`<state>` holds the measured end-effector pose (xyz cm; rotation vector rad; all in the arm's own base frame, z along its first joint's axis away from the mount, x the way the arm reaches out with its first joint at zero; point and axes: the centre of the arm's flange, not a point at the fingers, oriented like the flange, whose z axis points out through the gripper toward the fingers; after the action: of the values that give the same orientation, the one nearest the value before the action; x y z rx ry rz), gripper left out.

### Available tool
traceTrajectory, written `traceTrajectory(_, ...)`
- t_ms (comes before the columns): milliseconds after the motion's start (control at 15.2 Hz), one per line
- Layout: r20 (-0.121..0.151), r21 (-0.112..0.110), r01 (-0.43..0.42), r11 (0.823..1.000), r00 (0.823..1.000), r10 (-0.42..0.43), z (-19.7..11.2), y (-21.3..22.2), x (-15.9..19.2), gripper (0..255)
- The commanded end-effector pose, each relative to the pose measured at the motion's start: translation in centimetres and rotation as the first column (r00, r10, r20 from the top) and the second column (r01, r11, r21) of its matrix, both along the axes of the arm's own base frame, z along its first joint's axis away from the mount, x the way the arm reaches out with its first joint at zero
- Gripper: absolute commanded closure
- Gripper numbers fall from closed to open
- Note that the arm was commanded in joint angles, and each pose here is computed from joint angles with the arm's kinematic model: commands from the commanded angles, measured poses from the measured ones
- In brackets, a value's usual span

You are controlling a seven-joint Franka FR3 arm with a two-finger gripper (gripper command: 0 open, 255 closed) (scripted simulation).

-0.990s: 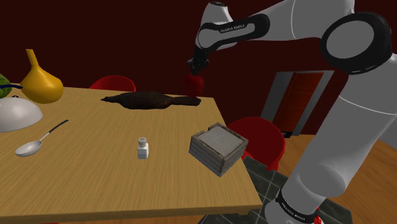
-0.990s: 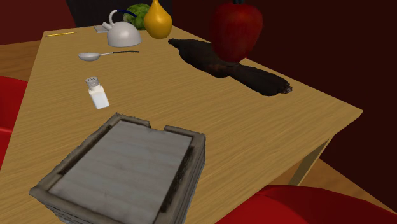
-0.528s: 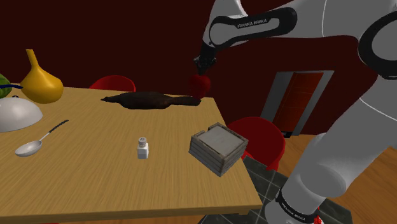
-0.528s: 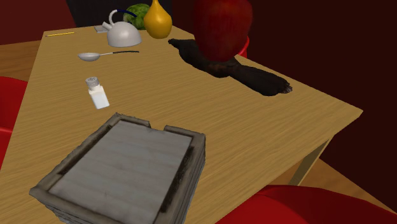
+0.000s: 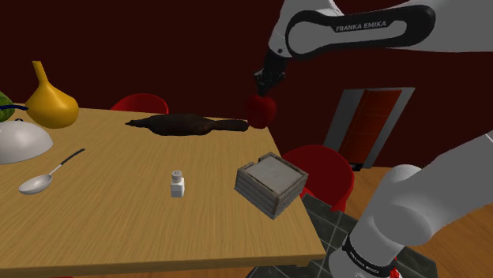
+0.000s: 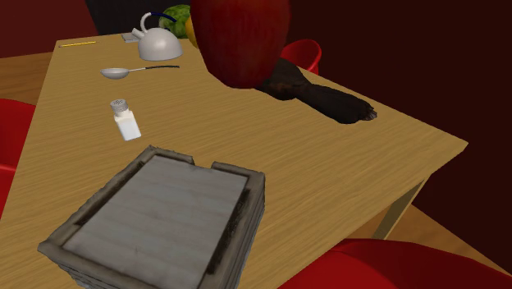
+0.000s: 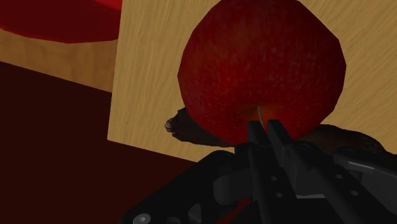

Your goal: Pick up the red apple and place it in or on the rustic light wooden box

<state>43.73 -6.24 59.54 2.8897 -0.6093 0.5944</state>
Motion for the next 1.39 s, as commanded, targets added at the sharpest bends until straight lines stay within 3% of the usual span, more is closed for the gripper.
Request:
traceTrajectory(0, 0.000, -0.001, 0.001, 1.000, 1.000, -0.001, 0.5, 1.2, -2.7, 255)
traceTrajectory(726, 0.000, -0.001, 0.001, 1.000, 1.000, -0.001, 3.7, 7.5, -15.3, 255)
traceTrajectory(1320, 0.000, -0.001, 0.001, 1.000, 1.000, -0.001, -1.1, 7.5, -15.3, 255)
